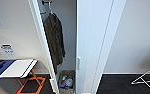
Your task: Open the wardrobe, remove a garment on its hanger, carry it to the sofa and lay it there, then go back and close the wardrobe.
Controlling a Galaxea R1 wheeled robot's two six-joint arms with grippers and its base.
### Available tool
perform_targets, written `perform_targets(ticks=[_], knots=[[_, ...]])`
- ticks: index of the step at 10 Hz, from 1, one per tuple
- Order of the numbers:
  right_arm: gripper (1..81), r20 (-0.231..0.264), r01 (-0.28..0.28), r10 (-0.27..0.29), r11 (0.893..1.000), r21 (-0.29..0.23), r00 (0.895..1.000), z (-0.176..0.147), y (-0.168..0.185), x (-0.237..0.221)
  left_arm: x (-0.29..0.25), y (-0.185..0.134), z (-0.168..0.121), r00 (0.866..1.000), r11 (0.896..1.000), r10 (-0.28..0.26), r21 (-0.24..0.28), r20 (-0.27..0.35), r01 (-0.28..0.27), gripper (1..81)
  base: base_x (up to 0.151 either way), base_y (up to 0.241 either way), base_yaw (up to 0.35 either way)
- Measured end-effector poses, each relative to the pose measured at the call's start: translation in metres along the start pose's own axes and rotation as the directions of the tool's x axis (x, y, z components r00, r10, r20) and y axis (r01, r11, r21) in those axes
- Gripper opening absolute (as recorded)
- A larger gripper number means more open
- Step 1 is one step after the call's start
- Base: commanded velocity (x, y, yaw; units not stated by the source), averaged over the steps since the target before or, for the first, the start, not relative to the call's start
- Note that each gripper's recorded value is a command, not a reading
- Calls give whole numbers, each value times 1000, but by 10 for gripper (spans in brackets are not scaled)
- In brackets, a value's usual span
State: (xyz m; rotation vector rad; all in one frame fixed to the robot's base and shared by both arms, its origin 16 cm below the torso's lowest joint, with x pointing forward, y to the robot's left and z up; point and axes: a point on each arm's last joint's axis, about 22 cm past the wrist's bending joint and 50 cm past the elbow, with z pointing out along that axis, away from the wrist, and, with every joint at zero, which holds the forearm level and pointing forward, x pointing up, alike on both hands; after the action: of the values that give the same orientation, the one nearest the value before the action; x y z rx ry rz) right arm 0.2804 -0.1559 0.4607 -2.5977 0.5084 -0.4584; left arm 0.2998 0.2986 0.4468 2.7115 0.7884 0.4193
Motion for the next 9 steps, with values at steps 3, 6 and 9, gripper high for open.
perform_targets(ticks=[3, 6, 9], knots=[[811, 89, -4, 17, 990, -140, 996, -28, 82, -69, 59, -29, -16, 988, 990, -136, 24, -79, 138, 811, 0, 0, 0], [811, 124, -8, 32, 981, -192, 992, -48, 119, -103, 161, 36, -21, 965, 982, -183, -77, -188, 172, 811, 0, 0, 0], [811, 156, -21, 46, 987, -159, 987, -43, 96, -133, 167, 105, -9, 970, 977, -187, -130, -153, 168, 811, 0, 0, 0]])
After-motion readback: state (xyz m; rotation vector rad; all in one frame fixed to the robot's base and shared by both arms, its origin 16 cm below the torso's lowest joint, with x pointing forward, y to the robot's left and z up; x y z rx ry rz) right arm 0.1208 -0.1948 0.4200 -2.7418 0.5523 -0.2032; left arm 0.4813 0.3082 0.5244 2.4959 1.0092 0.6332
